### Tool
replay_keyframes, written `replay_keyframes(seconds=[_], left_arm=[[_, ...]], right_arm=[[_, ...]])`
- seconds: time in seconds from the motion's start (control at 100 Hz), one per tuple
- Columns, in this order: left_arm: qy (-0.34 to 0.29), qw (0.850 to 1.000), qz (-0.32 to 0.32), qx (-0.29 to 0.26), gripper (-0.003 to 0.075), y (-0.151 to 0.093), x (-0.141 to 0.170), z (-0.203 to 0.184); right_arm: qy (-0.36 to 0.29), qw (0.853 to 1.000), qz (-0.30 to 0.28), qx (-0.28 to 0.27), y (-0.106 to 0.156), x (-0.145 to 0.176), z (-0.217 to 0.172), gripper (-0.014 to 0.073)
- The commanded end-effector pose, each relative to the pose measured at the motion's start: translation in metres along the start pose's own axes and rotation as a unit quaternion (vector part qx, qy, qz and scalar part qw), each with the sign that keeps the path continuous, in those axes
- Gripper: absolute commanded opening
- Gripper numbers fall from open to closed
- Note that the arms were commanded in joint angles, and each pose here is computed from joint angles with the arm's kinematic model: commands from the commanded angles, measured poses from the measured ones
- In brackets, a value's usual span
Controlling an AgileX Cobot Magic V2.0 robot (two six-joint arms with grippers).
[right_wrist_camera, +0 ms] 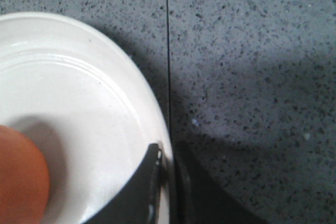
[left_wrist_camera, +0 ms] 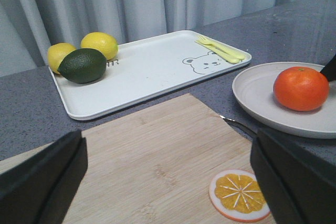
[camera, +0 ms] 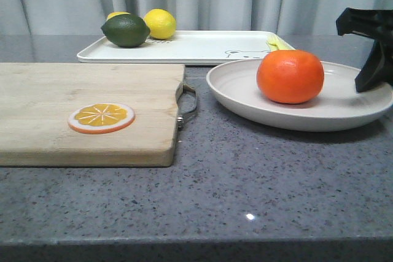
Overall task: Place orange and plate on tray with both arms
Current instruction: 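Lift the plate with the right gripper and carry it onto the tray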
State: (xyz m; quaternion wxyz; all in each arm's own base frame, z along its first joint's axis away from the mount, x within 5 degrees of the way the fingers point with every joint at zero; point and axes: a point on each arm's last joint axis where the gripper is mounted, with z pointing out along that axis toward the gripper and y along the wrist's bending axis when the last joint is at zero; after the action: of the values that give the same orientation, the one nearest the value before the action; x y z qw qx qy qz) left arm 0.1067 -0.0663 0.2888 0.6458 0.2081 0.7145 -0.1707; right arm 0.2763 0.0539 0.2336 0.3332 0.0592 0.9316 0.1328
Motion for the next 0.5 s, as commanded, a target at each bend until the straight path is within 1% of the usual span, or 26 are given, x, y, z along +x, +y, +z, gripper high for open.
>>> replay_keyframes(seconds=[0.0, 0.12, 0.26, 0.39, 0.49], left_arm=[[-0.020, 1.000, -0.003, -0.016, 0.0610, 0.003, -0.011, -0.001], [-0.020, 1.000, -0.003, -0.016, 0.0610, 0.003, -0.011, -0.001], [-0.020, 1.000, -0.003, -0.015, 0.0610, 0.003, -0.011, -0.001], [-0.020, 1.000, -0.003, -0.015, 0.0610, 0.003, -0.011, -0.001], [-0.020, 1.000, -0.003, -0.015, 0.0610, 0.003, -0.011, -0.001]], right_arm=[[-0.021, 1.000, -0.022, -0.001, 0.002, -0.008, -0.008, -0.0059], [-0.023, 1.000, -0.019, -0.004, 0.003, -0.008, -0.012, -0.0059], [-0.044, 0.999, -0.011, -0.019, 0.008, -0.014, -0.029, -0.0059], [-0.074, 0.996, -0.011, -0.039, 0.018, -0.031, -0.052, -0.0059], [-0.083, 0.995, -0.017, -0.050, 0.026, -0.046, -0.063, -0.0059]])
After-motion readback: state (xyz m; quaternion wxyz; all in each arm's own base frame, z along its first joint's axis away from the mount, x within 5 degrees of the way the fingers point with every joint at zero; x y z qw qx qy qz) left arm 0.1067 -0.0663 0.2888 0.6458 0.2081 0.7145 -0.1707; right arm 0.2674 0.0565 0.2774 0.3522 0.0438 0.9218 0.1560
